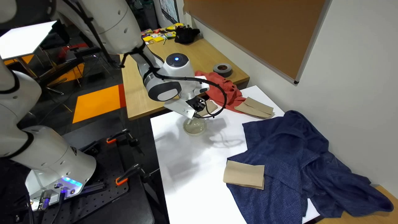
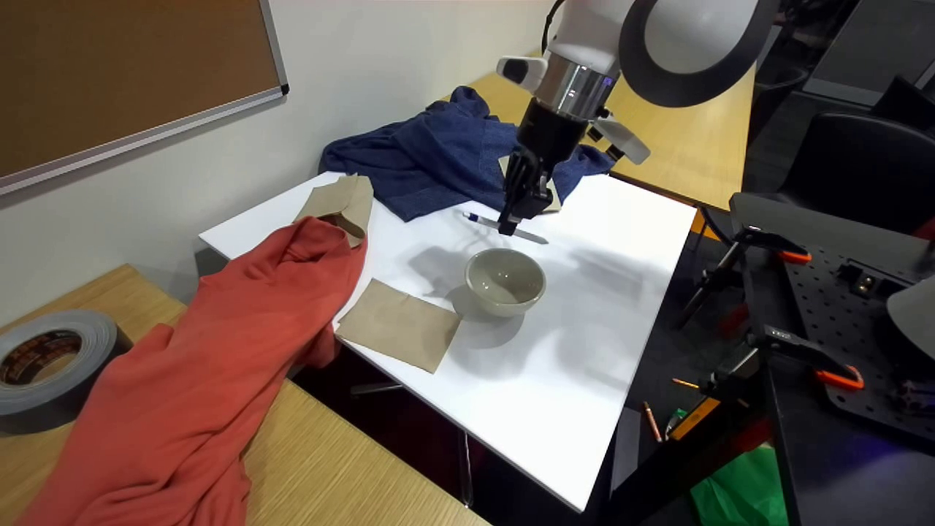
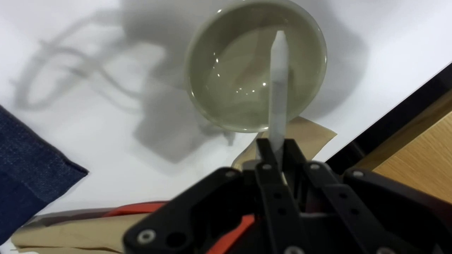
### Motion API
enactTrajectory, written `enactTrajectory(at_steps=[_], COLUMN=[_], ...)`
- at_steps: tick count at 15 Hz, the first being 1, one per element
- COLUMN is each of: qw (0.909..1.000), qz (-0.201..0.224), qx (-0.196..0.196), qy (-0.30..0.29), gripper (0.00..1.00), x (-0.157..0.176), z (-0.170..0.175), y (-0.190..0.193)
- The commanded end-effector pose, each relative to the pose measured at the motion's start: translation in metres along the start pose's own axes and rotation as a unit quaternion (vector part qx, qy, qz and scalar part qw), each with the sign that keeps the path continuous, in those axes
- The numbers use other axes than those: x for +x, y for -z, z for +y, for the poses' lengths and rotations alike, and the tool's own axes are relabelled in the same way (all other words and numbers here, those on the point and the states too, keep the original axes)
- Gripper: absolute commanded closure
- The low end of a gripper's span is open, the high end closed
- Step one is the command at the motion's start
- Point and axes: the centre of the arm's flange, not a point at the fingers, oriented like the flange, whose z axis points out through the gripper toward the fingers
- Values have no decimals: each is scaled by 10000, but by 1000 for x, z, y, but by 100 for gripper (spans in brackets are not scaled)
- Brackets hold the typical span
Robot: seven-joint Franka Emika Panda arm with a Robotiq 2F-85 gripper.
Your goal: Pick the marker and put it in the bowl
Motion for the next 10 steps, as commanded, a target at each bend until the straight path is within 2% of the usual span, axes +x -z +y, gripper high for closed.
enactTrajectory(at_steps=[1,5,10], qw=[9994,9985,9980], qz=[266,379,322], qx=[-46,-75,-39], qy=[216,386,544], gripper=[97,97,97], x=[3,4,1], z=[9,12,14], y=[-15,-29,-44])
